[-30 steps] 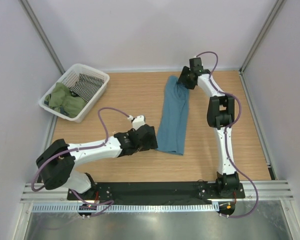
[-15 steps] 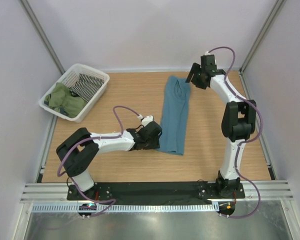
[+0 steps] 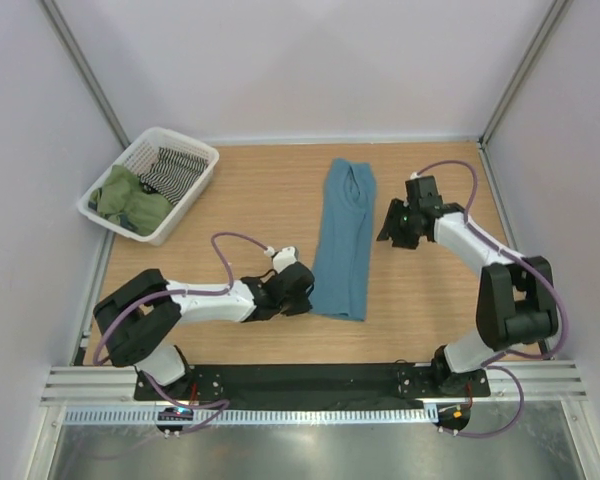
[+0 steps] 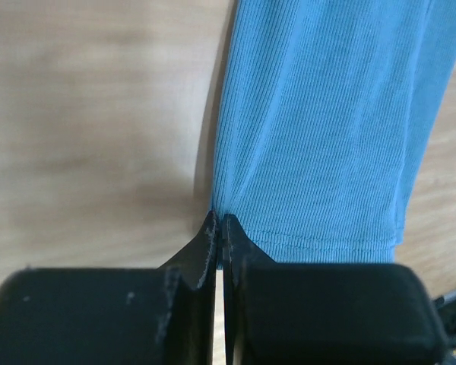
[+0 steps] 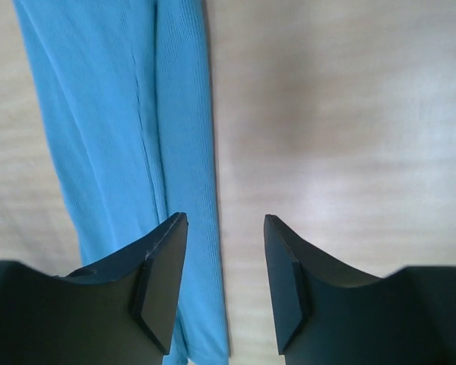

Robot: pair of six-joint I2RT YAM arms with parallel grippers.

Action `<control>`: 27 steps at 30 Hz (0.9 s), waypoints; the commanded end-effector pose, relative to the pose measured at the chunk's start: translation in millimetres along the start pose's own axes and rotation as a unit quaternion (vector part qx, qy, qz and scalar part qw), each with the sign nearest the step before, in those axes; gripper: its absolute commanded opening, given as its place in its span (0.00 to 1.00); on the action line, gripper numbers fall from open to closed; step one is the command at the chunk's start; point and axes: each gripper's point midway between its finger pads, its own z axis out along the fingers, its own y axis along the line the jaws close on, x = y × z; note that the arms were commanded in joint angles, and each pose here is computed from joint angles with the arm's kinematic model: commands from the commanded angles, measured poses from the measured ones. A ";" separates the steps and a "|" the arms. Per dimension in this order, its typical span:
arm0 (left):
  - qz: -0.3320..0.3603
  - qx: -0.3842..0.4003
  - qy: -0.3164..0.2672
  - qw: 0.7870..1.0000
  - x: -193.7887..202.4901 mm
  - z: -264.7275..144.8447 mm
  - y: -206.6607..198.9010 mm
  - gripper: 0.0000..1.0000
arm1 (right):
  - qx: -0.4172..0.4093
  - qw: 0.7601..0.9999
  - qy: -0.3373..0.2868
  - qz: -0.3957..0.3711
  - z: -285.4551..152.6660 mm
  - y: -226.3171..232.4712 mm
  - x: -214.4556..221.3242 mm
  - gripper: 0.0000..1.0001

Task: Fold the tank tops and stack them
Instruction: Fold the tank top

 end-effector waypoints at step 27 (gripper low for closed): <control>-0.041 0.021 -0.046 0.998 21.6 -24.4 -2.2 0.03 | 0.059 0.997 0.017 -0.055 55.5 36.7 3.1 0.51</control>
